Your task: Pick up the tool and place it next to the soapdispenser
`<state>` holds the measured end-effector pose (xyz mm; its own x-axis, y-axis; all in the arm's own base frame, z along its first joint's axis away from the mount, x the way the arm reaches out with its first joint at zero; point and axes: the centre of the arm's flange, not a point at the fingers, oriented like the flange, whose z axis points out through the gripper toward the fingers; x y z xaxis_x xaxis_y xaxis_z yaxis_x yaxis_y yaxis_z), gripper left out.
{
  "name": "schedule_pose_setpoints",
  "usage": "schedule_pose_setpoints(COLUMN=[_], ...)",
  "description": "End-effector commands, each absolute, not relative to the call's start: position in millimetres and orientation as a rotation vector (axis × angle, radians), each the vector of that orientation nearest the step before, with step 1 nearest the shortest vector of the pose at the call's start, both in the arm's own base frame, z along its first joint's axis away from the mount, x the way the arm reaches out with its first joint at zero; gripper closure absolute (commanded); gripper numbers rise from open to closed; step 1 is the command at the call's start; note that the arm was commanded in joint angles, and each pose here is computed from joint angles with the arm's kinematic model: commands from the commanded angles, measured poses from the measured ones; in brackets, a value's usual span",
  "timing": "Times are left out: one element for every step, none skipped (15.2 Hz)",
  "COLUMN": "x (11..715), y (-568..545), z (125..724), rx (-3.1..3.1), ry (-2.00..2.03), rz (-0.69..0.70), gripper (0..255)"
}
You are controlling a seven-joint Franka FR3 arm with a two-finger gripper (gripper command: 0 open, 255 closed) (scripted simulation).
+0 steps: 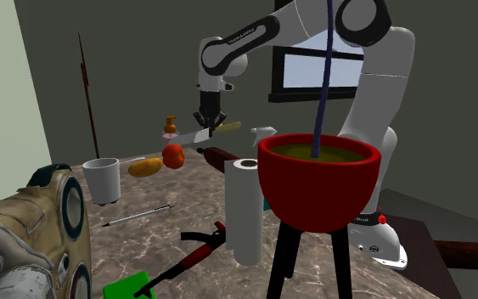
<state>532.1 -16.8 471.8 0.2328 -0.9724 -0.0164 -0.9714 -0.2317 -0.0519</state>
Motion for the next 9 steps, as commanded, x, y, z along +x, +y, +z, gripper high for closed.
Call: schedule_pose_setpoints(x=[531.1, 531.1, 531.1, 531.1, 531.1, 531.1, 531.1, 531.1, 531.1], y=[-16.3, -16.3, -16.3, -16.3, -16.3, -16.3, -16.3, -16.3, -16.3], z=[461.2, 456.0, 450.7, 445.4, 440.1, 434.8, 429.6, 424.3, 419.0], rx=[-2.426, -2.426, -2.426, -2.426, -2.426, -2.426, -2.426, -2.426, -2.426], ry=[1.914, 1.914, 1.914, 1.914, 1.914, 1.914, 1.914, 1.914, 1.914], rz=[-0.03, -0.03, -0.03, -0.03, -0.03, -0.03, -0.03, -0.03, -0.03], gripper=[255, 255, 255, 255, 255, 255, 255, 255, 255])
